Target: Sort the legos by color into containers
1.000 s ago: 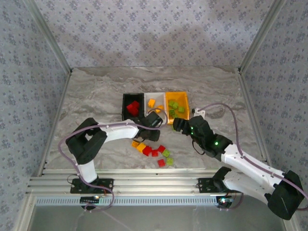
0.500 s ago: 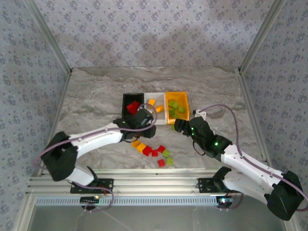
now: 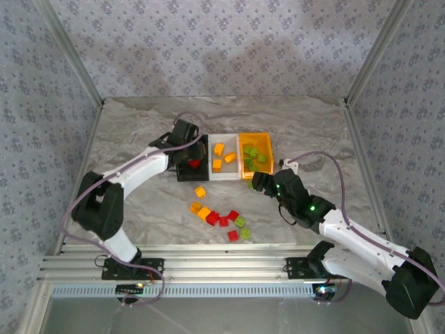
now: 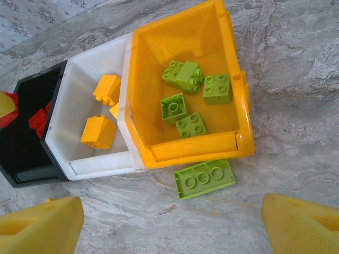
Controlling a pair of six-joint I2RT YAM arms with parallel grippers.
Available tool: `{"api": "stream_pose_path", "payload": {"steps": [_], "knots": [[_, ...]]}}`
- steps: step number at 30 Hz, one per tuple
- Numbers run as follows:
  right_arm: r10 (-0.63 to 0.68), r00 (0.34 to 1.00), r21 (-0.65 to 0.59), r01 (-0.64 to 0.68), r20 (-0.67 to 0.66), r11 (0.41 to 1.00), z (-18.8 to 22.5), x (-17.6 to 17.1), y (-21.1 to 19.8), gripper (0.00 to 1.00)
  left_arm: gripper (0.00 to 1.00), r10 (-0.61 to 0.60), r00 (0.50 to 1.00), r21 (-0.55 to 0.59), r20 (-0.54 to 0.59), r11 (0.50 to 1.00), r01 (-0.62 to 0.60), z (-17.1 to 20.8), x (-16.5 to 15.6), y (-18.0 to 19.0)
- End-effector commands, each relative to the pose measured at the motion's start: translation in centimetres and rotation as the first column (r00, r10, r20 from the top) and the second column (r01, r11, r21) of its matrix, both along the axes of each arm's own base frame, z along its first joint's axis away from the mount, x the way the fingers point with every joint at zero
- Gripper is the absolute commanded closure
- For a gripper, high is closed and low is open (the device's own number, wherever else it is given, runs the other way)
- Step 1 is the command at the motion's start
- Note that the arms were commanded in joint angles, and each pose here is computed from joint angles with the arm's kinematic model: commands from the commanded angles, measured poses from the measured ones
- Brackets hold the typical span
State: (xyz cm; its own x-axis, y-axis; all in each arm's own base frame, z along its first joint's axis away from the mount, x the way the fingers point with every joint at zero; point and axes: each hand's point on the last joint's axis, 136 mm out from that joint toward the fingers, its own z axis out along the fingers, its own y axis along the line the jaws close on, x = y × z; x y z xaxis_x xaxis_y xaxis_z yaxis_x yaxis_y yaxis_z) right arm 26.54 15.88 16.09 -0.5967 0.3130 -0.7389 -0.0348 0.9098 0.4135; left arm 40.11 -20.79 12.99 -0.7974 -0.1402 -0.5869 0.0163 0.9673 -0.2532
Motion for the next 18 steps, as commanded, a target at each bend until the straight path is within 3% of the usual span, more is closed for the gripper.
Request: {"api": "stream_pose_path", "payload": {"steps": [1, 4, 11, 17, 18], "knots": [[-0.017, 1.000, 0.003, 0.017, -0.017, 1.000, -0.4, -0.4, -0.5, 0.11, 0.56, -0.008, 1.000, 0.011, 0.016, 1.000, 0.008, 0.7, 2.0, -0.5], [0.033, 0.999, 0.011, -0.032, -0.031, 0.999, -0.5, -0.6, 0.3, 0.10, 0.41, 0.000, 1.000, 0.016, 0.015, 1.000, 0.000, 0.7, 3.0, -0.6], [0.207, 0.976, 0.000, -0.207, -0.072, 0.978, -1.2, -1.5, 3.3, 0.10, 0.21, -0.008, 0.999, -0.030, 0.050, 1.000, 0.009, 3.4, 3.6, -1.2], [0.476, 0.874, -0.096, -0.484, -0.098, 0.870, -1.6, -3.7, 8.9, 0.10, 0.11, -0.046, 0.994, -0.146, 0.095, 0.987, 0.059, 7.4, 0.4, -1.5], [0.510, 0.853, -0.124, -0.521, -0.112, 0.844, -1.9, -4.0, 9.9, 0.10, 0.03, -0.051, 0.994, -0.164, 0.101, 0.984, 0.067, 7.8, -0.5, -1.3]]}}
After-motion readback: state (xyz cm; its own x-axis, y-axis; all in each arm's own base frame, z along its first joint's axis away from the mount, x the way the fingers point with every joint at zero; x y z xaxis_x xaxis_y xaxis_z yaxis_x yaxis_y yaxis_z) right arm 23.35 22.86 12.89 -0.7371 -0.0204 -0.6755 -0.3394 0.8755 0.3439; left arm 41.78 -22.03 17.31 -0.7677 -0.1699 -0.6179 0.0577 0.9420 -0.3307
